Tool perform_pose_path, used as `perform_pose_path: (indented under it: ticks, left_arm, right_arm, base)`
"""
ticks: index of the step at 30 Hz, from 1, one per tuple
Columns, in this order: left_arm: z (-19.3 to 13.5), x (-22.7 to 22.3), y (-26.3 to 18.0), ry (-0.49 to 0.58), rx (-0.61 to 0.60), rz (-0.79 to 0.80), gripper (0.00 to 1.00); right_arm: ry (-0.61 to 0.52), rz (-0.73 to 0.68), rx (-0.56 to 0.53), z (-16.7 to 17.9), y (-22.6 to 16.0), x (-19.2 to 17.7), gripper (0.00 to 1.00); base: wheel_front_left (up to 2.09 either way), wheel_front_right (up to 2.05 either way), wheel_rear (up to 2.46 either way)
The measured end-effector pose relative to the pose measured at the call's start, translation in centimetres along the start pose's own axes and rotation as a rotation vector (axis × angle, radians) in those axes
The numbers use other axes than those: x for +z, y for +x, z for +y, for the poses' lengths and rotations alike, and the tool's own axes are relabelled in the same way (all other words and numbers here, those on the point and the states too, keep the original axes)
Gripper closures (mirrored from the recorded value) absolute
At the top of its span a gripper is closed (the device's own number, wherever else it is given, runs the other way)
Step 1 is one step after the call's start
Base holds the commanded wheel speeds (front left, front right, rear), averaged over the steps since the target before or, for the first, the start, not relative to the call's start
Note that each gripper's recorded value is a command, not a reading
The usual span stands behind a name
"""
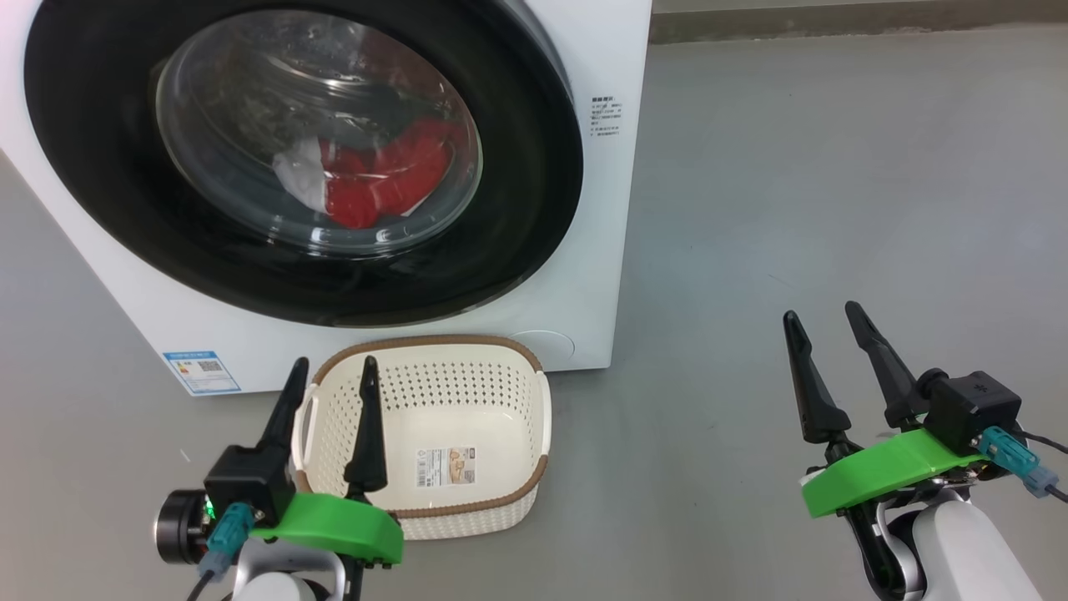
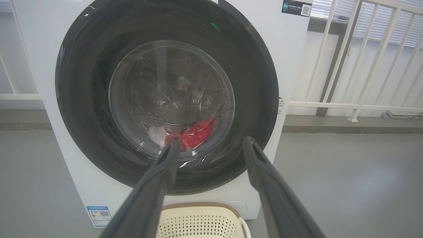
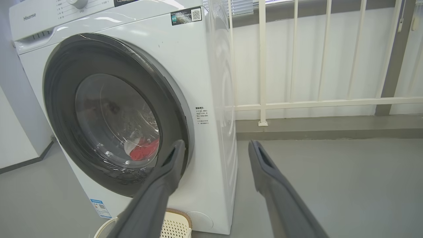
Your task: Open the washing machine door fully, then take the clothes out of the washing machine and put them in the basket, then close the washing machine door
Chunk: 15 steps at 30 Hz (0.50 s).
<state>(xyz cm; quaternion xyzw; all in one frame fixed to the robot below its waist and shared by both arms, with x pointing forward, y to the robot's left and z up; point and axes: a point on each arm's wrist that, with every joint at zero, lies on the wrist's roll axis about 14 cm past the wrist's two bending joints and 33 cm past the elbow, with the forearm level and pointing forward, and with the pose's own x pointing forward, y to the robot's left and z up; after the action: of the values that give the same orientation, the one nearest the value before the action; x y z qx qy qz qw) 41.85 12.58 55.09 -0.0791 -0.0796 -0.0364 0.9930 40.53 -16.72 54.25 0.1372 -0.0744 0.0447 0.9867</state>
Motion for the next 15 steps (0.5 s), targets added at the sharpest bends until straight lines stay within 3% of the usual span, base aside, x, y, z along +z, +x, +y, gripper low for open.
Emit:
perform_pose_path:
  ticks: [15]
  left_arm:
    - [0.25,-0.42,0.10,0.005,0.014,0.019,0.00]
  right_arm:
    - [0.000,0.021,-0.008,-0.29,0.06,-0.47,0.00]
  base:
    - [0.00,0.00,0.00]
